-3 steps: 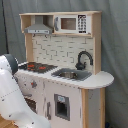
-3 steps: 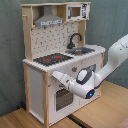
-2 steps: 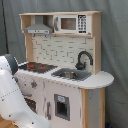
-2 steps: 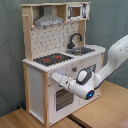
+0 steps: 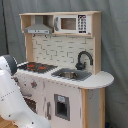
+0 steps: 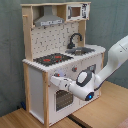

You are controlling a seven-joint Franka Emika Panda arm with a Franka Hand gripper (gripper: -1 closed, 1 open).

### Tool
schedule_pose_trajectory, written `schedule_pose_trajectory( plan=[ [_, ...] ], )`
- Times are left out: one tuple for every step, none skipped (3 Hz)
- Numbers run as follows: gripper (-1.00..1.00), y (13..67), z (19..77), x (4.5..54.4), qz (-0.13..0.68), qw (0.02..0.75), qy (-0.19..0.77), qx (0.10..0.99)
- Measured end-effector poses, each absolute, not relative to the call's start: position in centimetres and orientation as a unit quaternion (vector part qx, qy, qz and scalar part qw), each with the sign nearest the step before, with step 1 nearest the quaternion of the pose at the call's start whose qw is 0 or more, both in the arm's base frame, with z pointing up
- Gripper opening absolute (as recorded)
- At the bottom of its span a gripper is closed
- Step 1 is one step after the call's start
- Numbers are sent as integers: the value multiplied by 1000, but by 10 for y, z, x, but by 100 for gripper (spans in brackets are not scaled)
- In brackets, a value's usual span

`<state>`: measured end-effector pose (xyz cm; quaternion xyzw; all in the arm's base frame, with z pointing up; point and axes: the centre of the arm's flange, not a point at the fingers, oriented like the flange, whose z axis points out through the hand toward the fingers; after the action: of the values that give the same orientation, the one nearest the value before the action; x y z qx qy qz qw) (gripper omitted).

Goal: Play with the kitchen

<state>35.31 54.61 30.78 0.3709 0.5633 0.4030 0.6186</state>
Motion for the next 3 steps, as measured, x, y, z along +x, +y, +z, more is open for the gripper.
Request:
schedule_pose_trajectory(
  plan=[
    [-100, 546, 305, 353, 369, 648, 576, 335],
    [-100, 545, 302, 354, 329, 680, 587, 293],
    [-100, 544, 299, 354, 294, 705, 593, 254]
  ],
)
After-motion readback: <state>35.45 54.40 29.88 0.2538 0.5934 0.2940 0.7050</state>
